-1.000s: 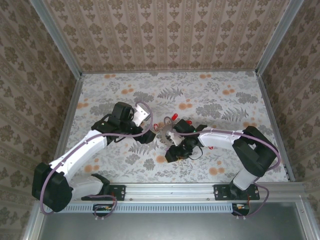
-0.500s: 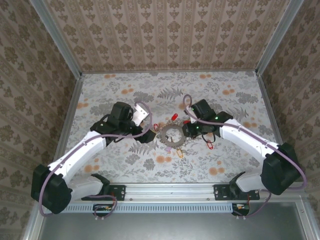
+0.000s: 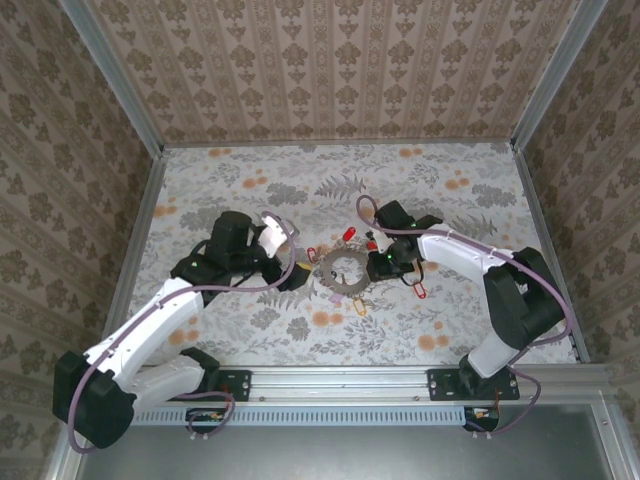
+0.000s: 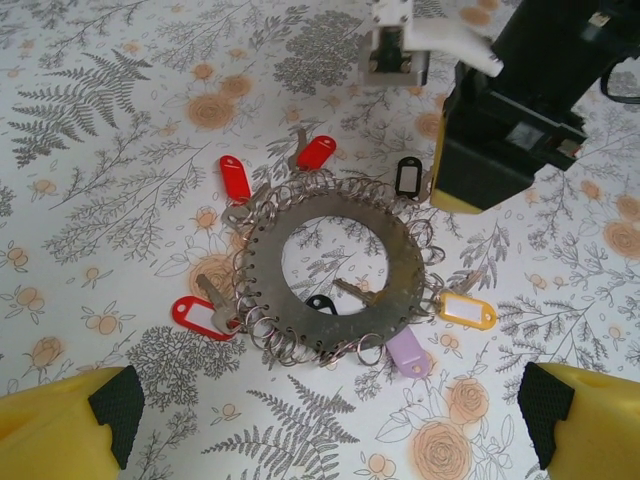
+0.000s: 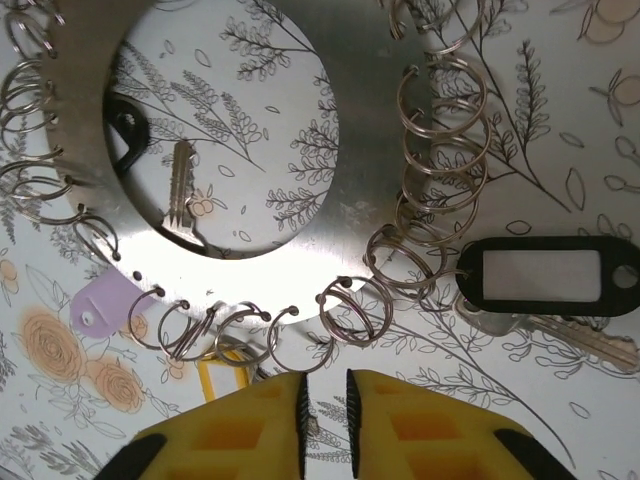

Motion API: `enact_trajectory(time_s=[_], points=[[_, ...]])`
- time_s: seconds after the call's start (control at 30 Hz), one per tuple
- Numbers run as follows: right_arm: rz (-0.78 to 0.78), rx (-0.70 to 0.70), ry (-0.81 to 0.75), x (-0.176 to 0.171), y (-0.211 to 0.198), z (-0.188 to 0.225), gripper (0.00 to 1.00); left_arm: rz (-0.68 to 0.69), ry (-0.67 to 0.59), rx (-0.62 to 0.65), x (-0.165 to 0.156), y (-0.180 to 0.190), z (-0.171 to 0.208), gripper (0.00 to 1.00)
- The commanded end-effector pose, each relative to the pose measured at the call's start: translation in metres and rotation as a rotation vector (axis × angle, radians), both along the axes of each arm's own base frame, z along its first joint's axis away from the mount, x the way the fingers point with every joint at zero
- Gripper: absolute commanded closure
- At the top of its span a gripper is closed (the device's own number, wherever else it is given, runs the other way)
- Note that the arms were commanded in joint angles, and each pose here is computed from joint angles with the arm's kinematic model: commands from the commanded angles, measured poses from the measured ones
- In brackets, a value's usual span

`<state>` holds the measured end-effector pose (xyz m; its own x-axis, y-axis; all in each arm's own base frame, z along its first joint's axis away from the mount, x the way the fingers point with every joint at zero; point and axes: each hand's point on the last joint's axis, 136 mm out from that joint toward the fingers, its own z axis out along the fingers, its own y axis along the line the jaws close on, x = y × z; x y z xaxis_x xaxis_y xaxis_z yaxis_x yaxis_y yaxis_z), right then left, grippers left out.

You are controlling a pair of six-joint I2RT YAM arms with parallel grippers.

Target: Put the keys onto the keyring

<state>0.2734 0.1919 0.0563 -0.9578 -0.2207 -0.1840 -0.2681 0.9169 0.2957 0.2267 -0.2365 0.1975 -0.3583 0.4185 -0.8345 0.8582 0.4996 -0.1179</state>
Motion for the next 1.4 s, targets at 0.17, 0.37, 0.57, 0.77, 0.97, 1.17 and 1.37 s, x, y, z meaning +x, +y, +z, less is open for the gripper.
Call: enact_trajectory(time_s=[0.17,0.37,0.57,0.77,0.97,1.17,1.37], points=[[0.013,0.057,0.086,-0.009,0.014,-0.025,0.64,-0.076,-0.049,-0.041,-0.009,-0.009,0.011,0.0],[0.03,0.1,0.094,-0.01,0.027,-0.039,0.59,-0.084,-0.044,-0.041,-0.011,-0.01,0.01,0.0],[0.07,0.183,0.084,-0.01,0.047,-0.034,0.56,-0.083,-0.043,-0.04,-0.011,-0.01,0.009,0.0],[0.131,0.381,0.077,-0.018,0.077,-0.006,0.56,-0.085,-0.034,-0.036,-0.011,-0.012,0.006,0.0],[0.131,0.397,0.022,-0.013,0.077,-0.001,0.56,-0.09,-0.022,-0.035,-0.011,-0.013,0.004,0.0],[0.148,0.3,-0.021,-0.013,0.061,-0.007,0.56,-0.093,-0.018,-0.03,-0.012,-0.014,0.002,0.0],[0.099,0.102,-0.084,-0.008,0.026,-0.014,0.57,-0.097,-0.017,-0.028,-0.012,-0.015,0.002,0.0]])
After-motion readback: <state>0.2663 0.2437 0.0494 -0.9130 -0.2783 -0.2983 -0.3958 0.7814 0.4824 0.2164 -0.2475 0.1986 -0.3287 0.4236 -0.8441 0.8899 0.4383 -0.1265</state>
